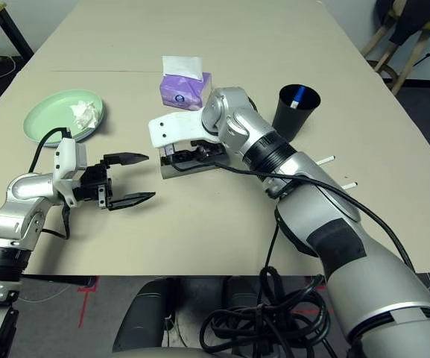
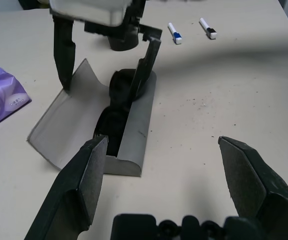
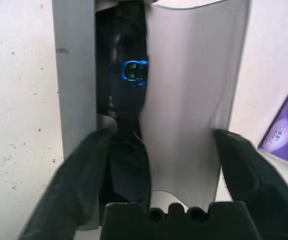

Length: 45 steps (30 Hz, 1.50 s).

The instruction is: Organize and tidy the items on the table.

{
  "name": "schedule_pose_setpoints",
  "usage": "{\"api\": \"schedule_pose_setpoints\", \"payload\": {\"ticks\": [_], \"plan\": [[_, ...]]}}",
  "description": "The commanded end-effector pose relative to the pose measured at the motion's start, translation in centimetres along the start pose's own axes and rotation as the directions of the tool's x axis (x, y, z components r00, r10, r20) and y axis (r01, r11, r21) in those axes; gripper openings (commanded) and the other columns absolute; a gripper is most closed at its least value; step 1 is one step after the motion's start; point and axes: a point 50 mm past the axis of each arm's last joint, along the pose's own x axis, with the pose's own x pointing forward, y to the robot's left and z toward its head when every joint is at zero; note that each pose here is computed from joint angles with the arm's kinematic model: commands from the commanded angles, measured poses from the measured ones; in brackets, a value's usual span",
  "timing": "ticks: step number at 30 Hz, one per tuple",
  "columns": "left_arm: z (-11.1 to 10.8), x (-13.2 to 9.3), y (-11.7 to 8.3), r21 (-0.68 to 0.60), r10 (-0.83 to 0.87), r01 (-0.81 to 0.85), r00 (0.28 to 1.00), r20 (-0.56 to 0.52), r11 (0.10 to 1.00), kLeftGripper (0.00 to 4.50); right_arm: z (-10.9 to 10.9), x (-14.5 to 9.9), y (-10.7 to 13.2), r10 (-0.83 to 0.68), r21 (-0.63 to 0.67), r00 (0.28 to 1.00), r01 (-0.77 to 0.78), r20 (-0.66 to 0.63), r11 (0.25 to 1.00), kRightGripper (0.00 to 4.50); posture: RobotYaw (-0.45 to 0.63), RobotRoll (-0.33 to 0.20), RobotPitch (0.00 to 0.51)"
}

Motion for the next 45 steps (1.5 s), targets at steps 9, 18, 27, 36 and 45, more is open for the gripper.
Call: {"api": "schedule_pose_setpoints", "payload": {"ticks": [9,18,27,36,45], "plan": [[-0.3,-0.4,0.1,-0.009,-0.016,0.016,1.0,-0.021,1.0,4.5,-2.0,-4.2,2.1,-0.229,0.382,0.909,0.085,0.349,0.92,4.48,0.09,0.0,0.124],[-1.1,-0.8,1.3,-0.001,0.018,-0.018,1.0,-0.016,1.0,4.5,-7.4,-2.4,9.0,-0.516,0.713,0.657,-0.048,0.55,0.699,4.48,0.05,0.0,0.123],[-2.3,-1.8,2.6,-0.022,0.112,-0.113,0.993,-0.031,0.993,4.5,-12.7,-1.1,14.7,-0.726,0.856,0.543,0.026,0.422,0.516,4.48,0.07,0.0,0.124],[-2.0,-1.2,3.4,-0.088,0.217,-0.215,0.976,0.014,0.973,4.5,-15.7,-1.8,17.6,-0.774,0.853,0.485,0.103,0.406,0.512,4.48,0.07,0.0,0.115],[-1.8,-0.9,4.2,-0.12,0.299,-0.291,0.953,0.048,0.949,4.5,-16.1,-2.3,17.6,-0.758,0.808,0.451,0.125,0.471,0.576,4.48,0.08,0.0,0.109]]}}
